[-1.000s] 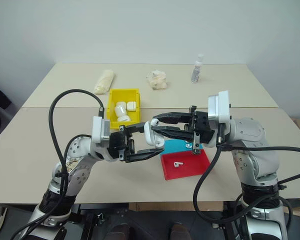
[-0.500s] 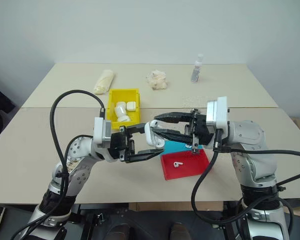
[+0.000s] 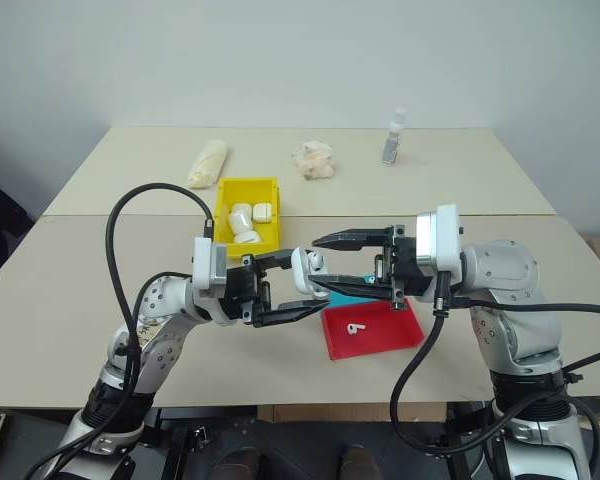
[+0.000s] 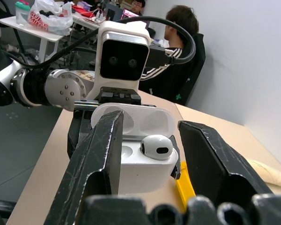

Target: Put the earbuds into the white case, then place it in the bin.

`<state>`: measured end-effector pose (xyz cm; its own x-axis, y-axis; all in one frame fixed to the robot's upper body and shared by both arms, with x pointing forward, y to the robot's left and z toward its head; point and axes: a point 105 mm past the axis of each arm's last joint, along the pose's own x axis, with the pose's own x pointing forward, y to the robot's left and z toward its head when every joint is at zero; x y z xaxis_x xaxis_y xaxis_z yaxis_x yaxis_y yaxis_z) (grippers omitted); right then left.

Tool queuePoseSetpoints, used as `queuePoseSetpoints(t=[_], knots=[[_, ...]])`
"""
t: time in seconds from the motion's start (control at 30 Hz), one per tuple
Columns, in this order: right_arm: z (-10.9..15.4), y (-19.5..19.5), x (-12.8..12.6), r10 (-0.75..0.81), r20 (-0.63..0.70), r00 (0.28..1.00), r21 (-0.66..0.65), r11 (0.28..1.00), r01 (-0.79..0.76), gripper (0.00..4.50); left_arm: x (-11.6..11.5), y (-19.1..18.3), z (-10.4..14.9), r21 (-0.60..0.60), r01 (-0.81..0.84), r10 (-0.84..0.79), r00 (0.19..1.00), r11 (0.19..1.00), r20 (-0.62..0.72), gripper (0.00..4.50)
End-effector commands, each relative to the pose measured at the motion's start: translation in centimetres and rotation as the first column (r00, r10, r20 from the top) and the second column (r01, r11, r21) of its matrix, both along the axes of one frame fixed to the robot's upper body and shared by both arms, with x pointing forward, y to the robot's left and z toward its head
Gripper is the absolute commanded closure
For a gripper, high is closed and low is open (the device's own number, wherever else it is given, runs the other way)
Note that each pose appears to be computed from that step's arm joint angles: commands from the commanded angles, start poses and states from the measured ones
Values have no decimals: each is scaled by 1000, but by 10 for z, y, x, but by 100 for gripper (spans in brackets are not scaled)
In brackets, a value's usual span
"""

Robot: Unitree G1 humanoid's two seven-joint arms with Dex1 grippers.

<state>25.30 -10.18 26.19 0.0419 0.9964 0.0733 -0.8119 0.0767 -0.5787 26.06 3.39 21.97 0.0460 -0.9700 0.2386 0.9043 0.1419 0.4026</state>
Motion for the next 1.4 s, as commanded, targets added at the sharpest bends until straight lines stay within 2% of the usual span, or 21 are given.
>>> queuePoseSetpoints(t=[0.03, 0.17, 0.23, 0.27, 0.37, 0.47, 0.67, 0.8, 0.9, 1.4], knots=[[7, -3, -3, 10, 34, 999, -9, 1000, -9, 212, -3, 1, 6, -16, -6, 7, 999, 1000, 43, 174], [27, -17, 11, -80, 8, 997, -35, 996, 80, 212, 3, 15, -8, 59, -59, 57, 998, 997, 29, 174], [33, -24, 22, -143, 1, 990, -112, 983, 142, 212, 4, 26, -18, 115, -78, 75, 997, 990, 30, 174], [30, -26, 32, -188, 15, 982, -201, 961, 187, 212, 5, 33, -26, 150, -91, 88, 996, 984, 28, 174], [10, -31, 59, -269, 112, 957, -484, 826, 288, 212, 5, 47, -40, 203, -130, 128, 992, 970, 22, 174], [-11, -31, 84, -256, 214, 943, -674, 660, 332, 212, 4, 52, -47, 210, -160, 161, 987, 964, 11, 174], [-43, -23, 123, -163, 299, 940, -858, 384, 340, 212, -3, 52, -54, 204, -201, 207, 978, 958, -8, 174], [-57, -26, 141, -151, 325, 934, -892, 278, 355, 212, -9, 52, -56, 203, -220, 228, 973, 954, -18, 174], [-65, -29, 142, -130, 298, 946, -916, 240, 322, 212, -14, 52, -57, 203, -228, 238, 971, 952, -27, 174], [-82, -38, 152, -132, 303, 944, -925, 199, 325, 212, -15, 49, -57, 201, -245, 256, 966, 949, -29, 174]])
